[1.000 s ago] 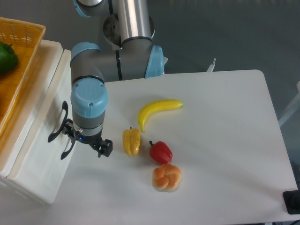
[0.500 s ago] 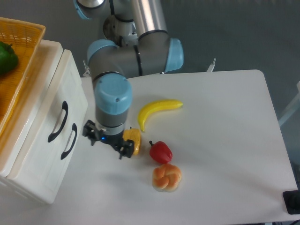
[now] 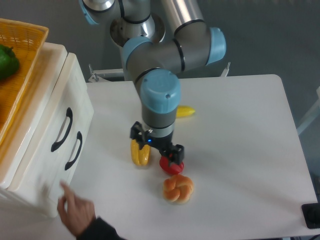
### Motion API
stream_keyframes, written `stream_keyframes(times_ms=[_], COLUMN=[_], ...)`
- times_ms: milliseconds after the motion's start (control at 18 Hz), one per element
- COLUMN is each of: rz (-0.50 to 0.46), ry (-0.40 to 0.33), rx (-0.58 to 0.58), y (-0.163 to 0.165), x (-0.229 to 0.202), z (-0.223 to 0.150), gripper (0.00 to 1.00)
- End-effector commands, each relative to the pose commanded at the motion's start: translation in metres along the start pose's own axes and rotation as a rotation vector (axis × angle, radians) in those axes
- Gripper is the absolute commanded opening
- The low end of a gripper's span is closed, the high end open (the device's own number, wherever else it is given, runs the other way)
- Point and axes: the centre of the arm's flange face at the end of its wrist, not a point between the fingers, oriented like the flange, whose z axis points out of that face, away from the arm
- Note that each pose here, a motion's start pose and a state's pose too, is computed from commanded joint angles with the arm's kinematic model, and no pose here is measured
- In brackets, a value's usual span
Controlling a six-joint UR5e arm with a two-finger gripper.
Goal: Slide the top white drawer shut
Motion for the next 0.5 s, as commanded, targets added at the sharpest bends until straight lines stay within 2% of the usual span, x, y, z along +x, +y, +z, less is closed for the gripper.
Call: stream_keyframes(times_ms=[222,500], rz=[0.08,0.113], ry=[-0.035,-0.028], rx=[-0.006,0.005], y=[0.061,0.109], x=[-0.028,-0.053], z=[-0.028,-0.038], gripper=[1.0,1.0])
